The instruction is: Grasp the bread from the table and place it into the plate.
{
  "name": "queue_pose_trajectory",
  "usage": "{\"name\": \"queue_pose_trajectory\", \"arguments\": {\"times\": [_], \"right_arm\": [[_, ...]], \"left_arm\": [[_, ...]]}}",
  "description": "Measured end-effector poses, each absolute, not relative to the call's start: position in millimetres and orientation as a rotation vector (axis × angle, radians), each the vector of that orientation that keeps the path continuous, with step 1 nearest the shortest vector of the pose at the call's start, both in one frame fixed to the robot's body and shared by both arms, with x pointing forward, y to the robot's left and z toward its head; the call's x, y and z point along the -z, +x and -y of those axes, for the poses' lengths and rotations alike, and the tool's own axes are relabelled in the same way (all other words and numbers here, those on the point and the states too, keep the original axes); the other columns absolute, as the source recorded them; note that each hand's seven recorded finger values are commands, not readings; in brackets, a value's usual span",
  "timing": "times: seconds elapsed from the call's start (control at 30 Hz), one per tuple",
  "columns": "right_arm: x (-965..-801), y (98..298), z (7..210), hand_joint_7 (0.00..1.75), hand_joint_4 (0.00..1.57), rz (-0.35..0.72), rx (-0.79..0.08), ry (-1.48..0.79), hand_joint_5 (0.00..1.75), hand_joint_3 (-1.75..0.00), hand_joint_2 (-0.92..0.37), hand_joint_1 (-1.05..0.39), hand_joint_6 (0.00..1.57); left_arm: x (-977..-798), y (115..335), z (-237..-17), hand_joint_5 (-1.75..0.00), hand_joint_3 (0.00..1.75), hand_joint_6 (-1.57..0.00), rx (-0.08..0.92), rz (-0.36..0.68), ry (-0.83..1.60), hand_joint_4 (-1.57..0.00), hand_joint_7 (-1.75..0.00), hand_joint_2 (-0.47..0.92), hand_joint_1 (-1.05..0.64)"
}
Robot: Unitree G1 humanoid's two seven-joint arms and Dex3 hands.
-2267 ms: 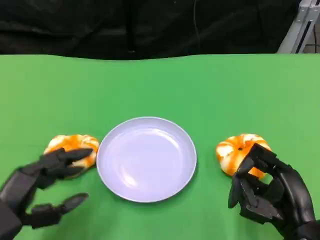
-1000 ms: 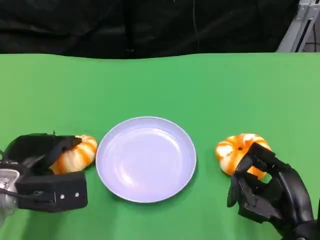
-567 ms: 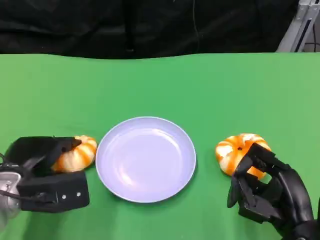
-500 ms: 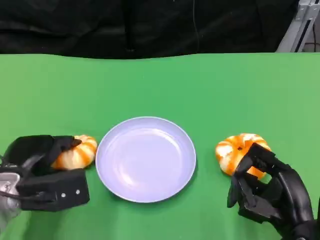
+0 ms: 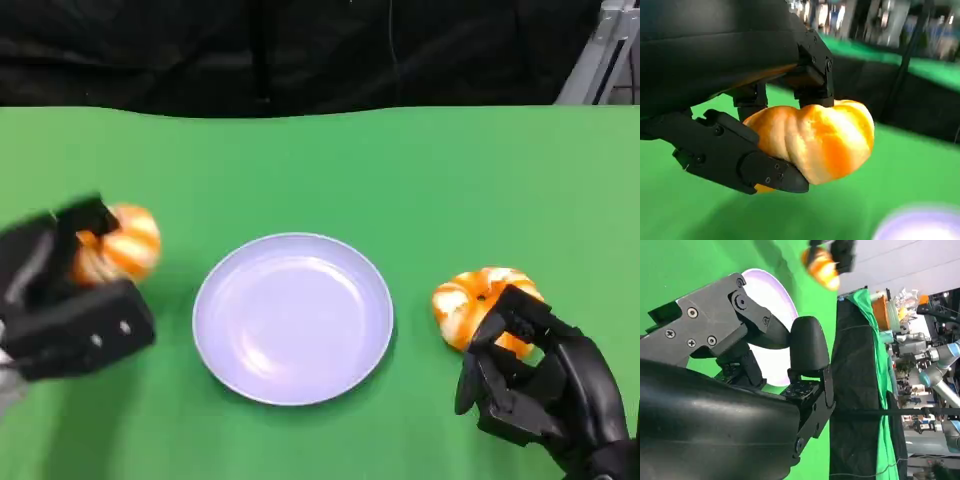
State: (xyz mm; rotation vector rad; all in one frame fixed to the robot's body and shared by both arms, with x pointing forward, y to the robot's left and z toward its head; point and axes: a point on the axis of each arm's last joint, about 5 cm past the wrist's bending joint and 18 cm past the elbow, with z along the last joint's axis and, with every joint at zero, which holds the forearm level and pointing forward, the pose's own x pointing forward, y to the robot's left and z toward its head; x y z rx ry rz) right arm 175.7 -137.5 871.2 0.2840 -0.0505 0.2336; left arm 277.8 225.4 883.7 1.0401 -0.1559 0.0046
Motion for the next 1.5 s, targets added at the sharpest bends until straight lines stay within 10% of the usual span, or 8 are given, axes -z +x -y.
{"name": "queue_pose_trajectory", "arguments": {"times": [0.4, 0.8, 1.5], "right_arm": [[-871.1, 176, 138, 1.73, 0.85, 0.052, -0.233, 0.284, 1.75, -1.13, -0.59, -0.11, 0.62], [-871.1, 176, 138, 1.73, 0.85, 0.056, -0.234, 0.287, 1.75, -1.13, -0.6, -0.1, 0.62], [-871.4, 176, 137, 1.73, 0.85, 0.056, -0.231, 0.283, 1.75, -1.14, -0.6, -0.09, 0.63]], "left_arm": [[-915.0, 283, -223, -1.75, 1.16, -0.64, -0.059, 0.303, 0.918, -0.8, -1.75, 0.48, 0.05], [-955.9, 264, -180, -1.75, 1.19, -0.66, 0.132, 0.542, 0.831, -0.76, -1.73, 0.46, 0.04], [-920.7, 262, -142, -1.75, 0.9, -0.64, 0.489, 0.471, 0.864, -0.68, -1.63, 0.64, -0.01]]}}
